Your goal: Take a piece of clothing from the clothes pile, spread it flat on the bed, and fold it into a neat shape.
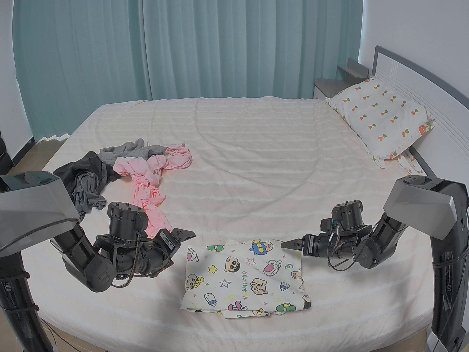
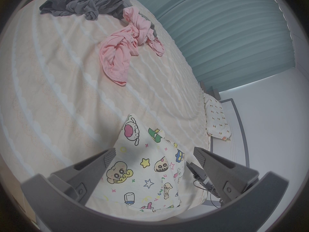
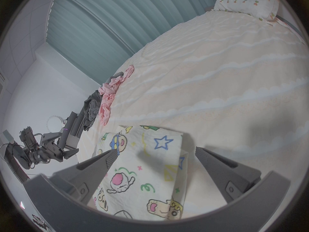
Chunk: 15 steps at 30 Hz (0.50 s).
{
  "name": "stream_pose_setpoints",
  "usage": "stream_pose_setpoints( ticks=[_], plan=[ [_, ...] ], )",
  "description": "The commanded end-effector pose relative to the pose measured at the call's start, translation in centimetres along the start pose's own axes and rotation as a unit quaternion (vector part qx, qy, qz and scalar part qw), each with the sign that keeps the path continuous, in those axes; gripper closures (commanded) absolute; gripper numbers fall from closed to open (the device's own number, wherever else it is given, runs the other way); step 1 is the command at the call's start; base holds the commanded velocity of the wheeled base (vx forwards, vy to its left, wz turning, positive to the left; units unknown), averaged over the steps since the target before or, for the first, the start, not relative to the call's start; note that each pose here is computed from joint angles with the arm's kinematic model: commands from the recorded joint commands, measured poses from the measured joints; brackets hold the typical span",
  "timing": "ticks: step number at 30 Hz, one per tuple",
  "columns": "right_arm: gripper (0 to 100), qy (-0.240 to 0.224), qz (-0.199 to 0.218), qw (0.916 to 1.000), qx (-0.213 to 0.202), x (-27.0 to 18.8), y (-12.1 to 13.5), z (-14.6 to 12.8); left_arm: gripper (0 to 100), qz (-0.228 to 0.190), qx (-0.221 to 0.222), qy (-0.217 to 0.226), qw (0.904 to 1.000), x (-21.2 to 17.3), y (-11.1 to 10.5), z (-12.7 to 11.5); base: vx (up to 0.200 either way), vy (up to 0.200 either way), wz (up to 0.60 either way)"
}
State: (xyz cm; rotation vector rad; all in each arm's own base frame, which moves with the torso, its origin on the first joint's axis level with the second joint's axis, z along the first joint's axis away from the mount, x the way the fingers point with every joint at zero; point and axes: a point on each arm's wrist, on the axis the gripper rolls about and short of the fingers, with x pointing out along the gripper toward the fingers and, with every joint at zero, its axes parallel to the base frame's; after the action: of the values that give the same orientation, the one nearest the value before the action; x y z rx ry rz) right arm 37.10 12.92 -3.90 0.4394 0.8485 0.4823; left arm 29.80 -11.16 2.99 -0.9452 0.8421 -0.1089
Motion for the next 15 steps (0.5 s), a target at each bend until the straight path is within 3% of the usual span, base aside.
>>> stream_pose_setpoints(
  ticks=[1, 5, 6, 15],
  plan=[
    [0, 0.01, 0.003, 0.9999, 0.001, 0.55, -0.19, -0.13, 0, 0.001, 0.0, 0.001, 1.0, 0.13, 0.06, -0.03, 0.0, 0.0, 0.0],
    [0, 0.015, 0.017, 0.9997, -0.004, 0.89, 0.43, -0.12, 0, 0.002, -0.001, 0.0, 1.0, 0.16, 0.11, 0.07, 0.0, 0.0, 0.0],
    [100, 0.017, 0.018, 0.9997, -0.003, 0.92, 0.41, -0.17, 0, 0.003, -0.002, -0.001, 1.0, 0.18, 0.17, 0.1, 0.0, 0.0, 0.0],
    [100, 0.006, 0.021, 0.9996, 0.016, 1.09, 0.3, 0.35, 0, 0.005, -0.002, -0.001, 1.0, 0.35, 0.3, 0.07, 0.0, 0.0, 0.0]
  ],
)
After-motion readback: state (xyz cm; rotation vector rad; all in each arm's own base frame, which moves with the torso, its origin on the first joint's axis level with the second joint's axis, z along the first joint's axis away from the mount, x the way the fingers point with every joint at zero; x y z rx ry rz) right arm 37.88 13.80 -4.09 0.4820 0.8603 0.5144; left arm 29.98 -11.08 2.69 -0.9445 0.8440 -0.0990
